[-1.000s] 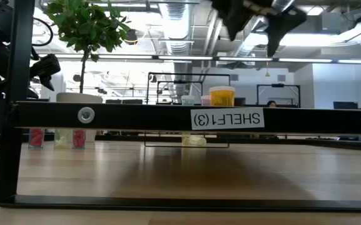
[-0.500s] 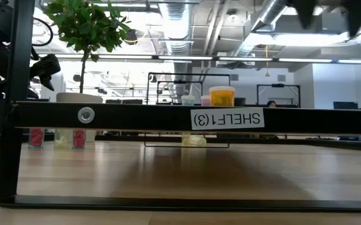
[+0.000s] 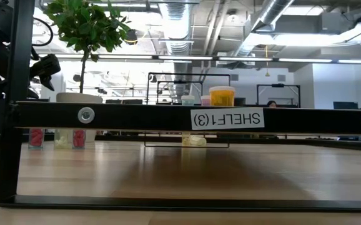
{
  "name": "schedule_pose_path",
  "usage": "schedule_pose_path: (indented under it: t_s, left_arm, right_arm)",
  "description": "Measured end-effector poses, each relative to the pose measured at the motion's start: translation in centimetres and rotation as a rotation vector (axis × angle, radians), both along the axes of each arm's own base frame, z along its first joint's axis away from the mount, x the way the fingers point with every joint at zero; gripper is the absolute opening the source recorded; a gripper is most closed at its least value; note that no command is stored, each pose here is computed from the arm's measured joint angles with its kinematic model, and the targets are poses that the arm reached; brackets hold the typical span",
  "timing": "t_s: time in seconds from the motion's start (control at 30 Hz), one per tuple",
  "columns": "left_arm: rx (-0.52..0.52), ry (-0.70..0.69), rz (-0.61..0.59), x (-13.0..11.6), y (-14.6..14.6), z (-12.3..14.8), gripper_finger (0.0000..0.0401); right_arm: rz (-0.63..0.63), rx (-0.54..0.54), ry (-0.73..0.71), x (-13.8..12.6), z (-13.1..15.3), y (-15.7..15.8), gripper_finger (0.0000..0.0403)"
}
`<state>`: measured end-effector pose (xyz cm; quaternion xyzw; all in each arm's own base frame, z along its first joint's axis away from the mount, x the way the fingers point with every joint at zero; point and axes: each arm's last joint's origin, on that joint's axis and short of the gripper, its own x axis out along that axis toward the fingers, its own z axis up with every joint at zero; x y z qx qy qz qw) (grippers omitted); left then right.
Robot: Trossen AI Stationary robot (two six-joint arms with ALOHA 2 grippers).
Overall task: Pick and place medicine bottles onto shelf by color
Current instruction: Put the yellow pill bottle on the shelf
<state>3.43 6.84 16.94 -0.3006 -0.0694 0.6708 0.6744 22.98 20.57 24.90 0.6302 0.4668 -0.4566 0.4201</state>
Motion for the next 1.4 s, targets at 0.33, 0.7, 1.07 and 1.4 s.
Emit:
schedule_pose_path:
  t_s: [0.33, 0.7, 1.07, 1.4]
  left_arm:
    - [0.000, 0.000, 0.000, 0.0, 0.0, 0.0, 0.0210]
    - [0.000, 0.000, 0.001, 0.0, 0.0, 0.0, 0.0210]
    - [0.000, 0.000, 0.002, 0.0, 0.0, 0.0, 0.0210]
    - [-0.001, -0.001, -0.002, 0.0, 0.0, 0.0, 0.0210]
  right_arm:
    - [-0.026, 0.072, 0.050, 0.3, -1.3, 1.7, 0.0335]
    - [0.333, -0.045, 0.065, 0.4, -2.0, 0.3, 0.0335]
    - [0.545, -0.072, 0.096, 1.7, -4.1, -0.1, 0.0335]
    - [0.609, -0.049, 0.090, 2.5, -5.4, 0.4, 0.0335]
